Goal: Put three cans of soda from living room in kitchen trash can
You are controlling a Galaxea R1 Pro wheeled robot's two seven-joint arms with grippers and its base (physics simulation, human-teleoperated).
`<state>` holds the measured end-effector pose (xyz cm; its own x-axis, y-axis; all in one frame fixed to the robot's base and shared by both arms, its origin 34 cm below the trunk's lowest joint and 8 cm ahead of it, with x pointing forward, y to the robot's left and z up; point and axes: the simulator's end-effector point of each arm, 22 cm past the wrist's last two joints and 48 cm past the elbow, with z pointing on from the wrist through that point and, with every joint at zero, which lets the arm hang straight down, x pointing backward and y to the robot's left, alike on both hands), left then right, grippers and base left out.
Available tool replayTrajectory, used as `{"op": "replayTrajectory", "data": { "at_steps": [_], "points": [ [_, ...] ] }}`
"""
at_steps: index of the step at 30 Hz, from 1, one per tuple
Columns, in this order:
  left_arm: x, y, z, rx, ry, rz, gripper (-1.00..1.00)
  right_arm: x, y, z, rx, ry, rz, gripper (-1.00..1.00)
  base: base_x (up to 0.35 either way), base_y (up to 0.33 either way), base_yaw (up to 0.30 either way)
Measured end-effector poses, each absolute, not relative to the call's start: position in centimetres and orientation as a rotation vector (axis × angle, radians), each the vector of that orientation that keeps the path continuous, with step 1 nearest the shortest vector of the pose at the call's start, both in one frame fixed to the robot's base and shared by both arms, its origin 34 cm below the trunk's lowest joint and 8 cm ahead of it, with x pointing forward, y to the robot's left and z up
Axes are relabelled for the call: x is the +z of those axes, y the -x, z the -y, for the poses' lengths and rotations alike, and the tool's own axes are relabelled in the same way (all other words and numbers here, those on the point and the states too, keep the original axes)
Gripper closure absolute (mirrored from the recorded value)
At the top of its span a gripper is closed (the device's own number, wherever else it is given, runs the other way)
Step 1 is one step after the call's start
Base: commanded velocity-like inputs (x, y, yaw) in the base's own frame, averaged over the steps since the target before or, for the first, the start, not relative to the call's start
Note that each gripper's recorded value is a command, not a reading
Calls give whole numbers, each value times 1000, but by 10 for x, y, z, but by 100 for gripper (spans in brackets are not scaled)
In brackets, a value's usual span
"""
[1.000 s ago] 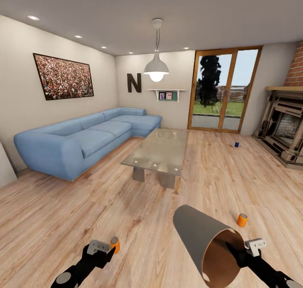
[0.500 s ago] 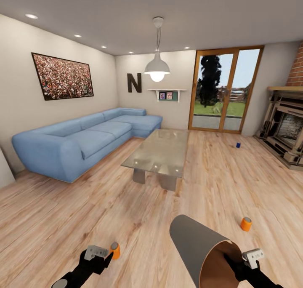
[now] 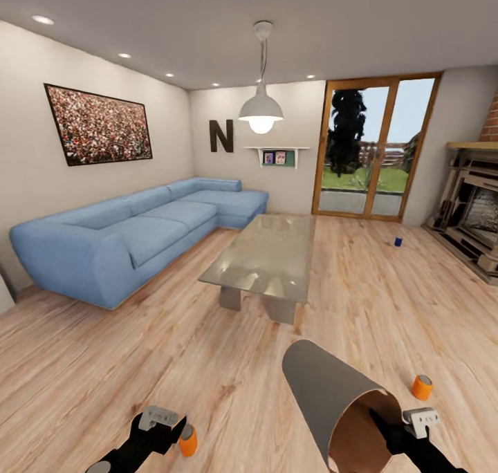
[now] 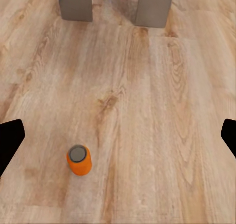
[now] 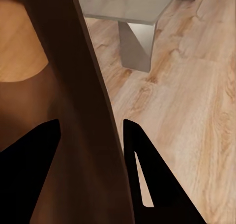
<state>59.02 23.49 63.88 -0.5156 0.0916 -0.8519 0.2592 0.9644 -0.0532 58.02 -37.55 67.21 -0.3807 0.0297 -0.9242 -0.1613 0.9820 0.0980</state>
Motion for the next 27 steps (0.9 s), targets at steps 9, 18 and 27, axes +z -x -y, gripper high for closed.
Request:
{"op": "replayTrajectory", "data": {
  "at_steps": [9, 18, 27],
  "points": [
    [639, -590, -234, -213, -249, -2112, -100, 672, -580, 376, 204, 89, -1952, 100, 320, 2, 0],
    [639, -590, -234, -213, -248, -2112, -100, 672, -580, 376, 205, 89, -1952, 100, 265, 0, 0],
    [639, -590, -234, -213, -248, -2113, -100, 672, -580, 375, 204, 91, -1954, 100, 54, 0, 0]
  ]
}}
